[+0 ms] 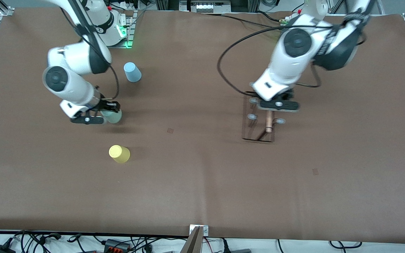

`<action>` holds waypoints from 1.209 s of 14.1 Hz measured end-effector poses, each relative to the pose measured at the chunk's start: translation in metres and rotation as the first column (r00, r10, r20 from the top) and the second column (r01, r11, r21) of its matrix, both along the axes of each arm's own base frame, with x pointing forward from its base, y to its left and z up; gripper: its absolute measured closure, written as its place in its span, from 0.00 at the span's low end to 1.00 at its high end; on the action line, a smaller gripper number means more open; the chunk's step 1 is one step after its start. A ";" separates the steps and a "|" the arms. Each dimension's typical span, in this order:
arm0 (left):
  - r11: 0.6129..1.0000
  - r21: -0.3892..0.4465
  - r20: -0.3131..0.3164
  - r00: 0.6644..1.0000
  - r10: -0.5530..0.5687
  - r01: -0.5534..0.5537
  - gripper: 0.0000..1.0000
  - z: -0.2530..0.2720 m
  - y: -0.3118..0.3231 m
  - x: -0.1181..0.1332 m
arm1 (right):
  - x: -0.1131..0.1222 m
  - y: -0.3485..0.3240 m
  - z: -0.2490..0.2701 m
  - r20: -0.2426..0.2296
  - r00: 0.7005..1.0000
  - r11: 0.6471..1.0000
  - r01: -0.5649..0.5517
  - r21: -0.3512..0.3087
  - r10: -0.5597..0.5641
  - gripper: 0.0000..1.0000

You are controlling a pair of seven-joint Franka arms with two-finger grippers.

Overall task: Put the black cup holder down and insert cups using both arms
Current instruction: 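Place the rack with the left gripper while the right gripper lifts the cup, then release the rack with the left gripper while the right gripper brings the cup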

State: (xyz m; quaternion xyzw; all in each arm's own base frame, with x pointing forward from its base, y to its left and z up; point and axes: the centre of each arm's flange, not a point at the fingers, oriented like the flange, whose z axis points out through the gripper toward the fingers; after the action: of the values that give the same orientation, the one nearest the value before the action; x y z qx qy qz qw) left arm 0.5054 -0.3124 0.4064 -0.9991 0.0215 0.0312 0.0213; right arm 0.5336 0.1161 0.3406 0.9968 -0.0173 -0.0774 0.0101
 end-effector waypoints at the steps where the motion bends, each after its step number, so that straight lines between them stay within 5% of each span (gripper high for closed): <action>1: 1.000 -0.014 -0.015 1.000 0.026 -0.026 0.84 -0.009 -0.026 -0.004 | 0.003 -0.002 0.024 -0.021 1.000 1.000 -0.002 -0.004 0.002 0.33; 4: 0.999 -0.011 -0.013 0.999 0.042 -0.042 0.84 -0.031 -0.092 -0.015 | 0.005 -0.001 0.086 -0.055 0.998 1.000 -0.005 -0.012 0.004 0.33; 7: 0.999 0.031 0.031 0.999 0.016 -0.017 0.84 -0.055 -0.140 -0.029 | 0.004 0.002 0.124 -0.016 1.000 1.000 -0.010 -0.006 0.009 0.33; 11: 0.998 0.057 0.054 0.998 0.018 -0.021 0.84 -0.074 -0.177 -0.049 | 0.001 0.012 0.122 -0.021 0.999 1.000 -0.030 -0.006 0.029 0.33; 17: 0.998 0.006 0.077 0.995 0.061 -0.061 0.84 -0.074 -0.184 -0.043 | 0.001 0.015 0.115 -0.033 0.999 0.999 -0.034 -0.008 0.034 0.33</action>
State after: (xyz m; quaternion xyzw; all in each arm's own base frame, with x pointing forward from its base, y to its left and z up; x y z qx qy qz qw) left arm 0.4621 -0.4962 0.3327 -0.9996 -0.0100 -0.0067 0.0255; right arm 0.5343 0.1308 0.4559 0.9955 -0.0005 -0.0937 0.0159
